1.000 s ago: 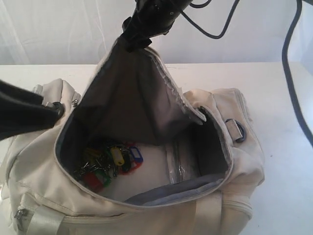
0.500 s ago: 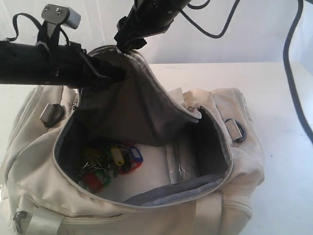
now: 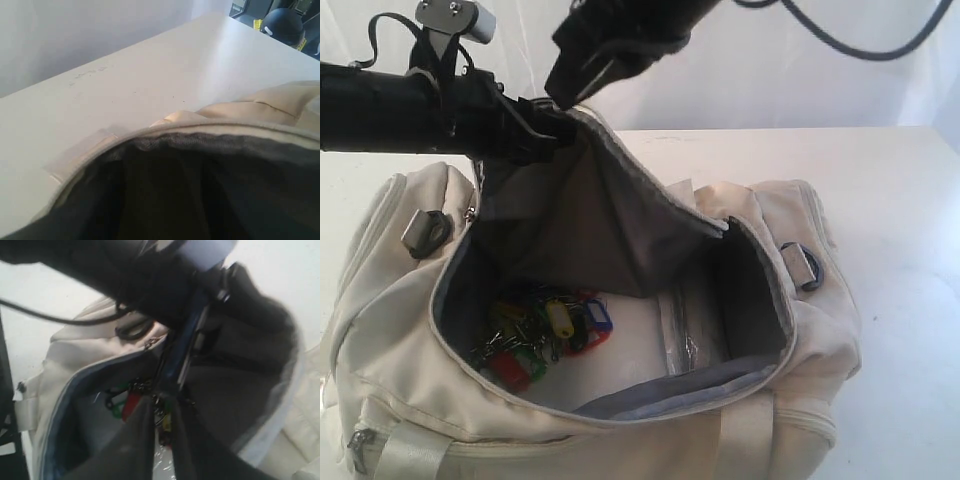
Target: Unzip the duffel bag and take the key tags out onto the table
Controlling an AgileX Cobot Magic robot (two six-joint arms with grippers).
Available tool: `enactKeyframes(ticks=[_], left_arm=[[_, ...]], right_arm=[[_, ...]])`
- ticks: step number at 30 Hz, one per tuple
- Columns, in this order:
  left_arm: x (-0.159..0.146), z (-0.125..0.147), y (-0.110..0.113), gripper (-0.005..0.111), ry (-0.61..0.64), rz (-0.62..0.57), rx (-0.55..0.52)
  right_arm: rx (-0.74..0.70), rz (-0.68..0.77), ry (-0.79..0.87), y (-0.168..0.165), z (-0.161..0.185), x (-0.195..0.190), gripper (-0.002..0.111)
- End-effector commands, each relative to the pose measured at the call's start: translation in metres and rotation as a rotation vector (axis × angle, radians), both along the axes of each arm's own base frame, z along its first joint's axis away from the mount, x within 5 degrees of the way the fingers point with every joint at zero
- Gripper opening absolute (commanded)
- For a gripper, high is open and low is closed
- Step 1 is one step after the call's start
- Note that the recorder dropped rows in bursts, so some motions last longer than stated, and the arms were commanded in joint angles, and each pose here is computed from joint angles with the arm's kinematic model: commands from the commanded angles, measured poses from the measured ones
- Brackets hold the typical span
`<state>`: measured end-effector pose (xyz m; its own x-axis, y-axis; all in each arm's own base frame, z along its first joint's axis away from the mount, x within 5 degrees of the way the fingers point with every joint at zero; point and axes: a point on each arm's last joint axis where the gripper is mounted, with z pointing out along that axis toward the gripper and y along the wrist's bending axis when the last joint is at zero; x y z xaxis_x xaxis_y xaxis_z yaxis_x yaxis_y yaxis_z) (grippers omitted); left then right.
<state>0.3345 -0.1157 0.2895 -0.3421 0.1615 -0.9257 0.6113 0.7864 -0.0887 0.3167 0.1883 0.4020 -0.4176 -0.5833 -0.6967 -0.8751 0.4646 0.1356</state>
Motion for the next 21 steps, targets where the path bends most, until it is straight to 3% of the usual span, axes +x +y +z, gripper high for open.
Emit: enactKeyframes(ticks=[1,7,13,17,21], left_arm=[[0.001,0.004,0.001,0.052,-0.007,0.023,-0.016],[0.001,0.003,0.002,0.052,-0.012,0.02,0.002],[0.005,0.002,0.008,0.052,-0.016,0.093,0.031],[0.005,0.002,0.008,0.052,-0.018,0.099,0.039],[0.007,-0.001,0.013,0.052,-0.026,0.134,0.087]], right_arm=[[-0.043,0.062,0.113,0.009,-0.036,-0.014,0.0],[-0.163,0.078,0.235,0.006,-0.084,-0.023,0.0],[-0.341,-0.194,-0.005,-0.011,-0.102,0.014,0.0],[-0.343,-0.291,-0.2,-0.016,-0.11,0.044,0.0],[-0.34,-0.374,-0.239,-0.033,-0.129,0.076,0.0]])
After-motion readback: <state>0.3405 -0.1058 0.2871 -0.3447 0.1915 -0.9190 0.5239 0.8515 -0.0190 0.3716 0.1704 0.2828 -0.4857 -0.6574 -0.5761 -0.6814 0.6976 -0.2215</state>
